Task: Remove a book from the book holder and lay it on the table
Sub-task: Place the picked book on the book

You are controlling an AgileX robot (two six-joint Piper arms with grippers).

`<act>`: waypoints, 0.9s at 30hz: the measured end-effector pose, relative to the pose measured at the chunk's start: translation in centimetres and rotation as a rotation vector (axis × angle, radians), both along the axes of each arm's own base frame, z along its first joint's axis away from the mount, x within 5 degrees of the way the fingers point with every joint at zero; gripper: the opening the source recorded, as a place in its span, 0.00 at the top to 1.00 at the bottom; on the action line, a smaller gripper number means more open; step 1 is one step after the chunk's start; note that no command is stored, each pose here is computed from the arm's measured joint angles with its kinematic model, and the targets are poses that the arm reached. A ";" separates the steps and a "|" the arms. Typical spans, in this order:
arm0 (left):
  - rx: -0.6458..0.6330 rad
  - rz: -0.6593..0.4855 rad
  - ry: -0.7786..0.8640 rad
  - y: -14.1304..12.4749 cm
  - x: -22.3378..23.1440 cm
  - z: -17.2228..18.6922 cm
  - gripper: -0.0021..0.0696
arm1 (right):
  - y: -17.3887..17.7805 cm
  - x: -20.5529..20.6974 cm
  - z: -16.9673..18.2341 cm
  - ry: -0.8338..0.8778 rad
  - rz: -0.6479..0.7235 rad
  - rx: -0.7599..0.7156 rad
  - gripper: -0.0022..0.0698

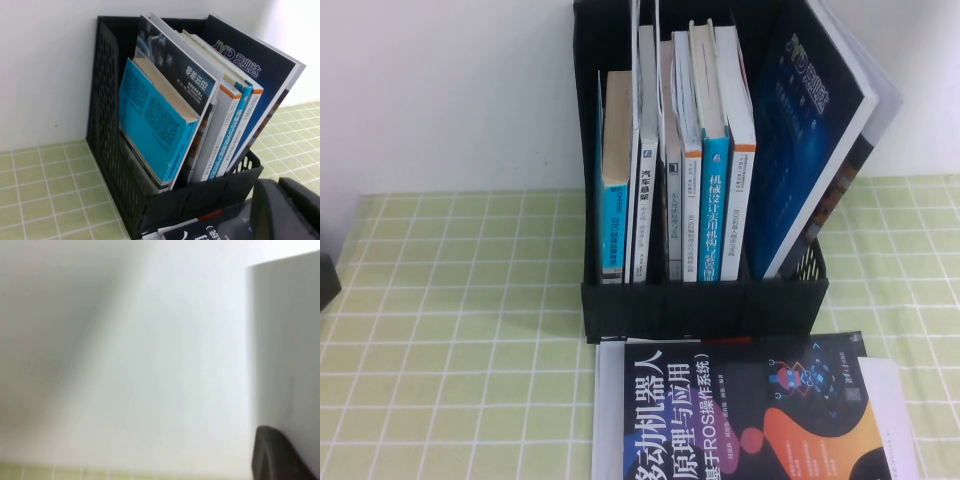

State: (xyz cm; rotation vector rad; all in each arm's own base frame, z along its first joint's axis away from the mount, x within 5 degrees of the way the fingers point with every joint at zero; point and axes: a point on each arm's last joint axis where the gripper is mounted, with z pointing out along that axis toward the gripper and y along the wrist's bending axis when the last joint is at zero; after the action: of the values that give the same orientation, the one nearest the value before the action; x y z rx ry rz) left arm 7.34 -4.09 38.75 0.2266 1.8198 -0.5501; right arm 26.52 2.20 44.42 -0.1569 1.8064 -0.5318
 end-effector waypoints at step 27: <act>0.012 0.005 -0.003 0.1 0.0 0.0 0.98 | 13.4 -9.6 -6.9 0.653 1.100 -0.290 0.95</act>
State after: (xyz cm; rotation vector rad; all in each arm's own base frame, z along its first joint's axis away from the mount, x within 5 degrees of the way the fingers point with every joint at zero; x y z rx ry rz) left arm 7.37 -4.03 38.72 0.2309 1.8210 -0.5346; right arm 16.87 15.56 37.57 -1.5590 1.8941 0.0908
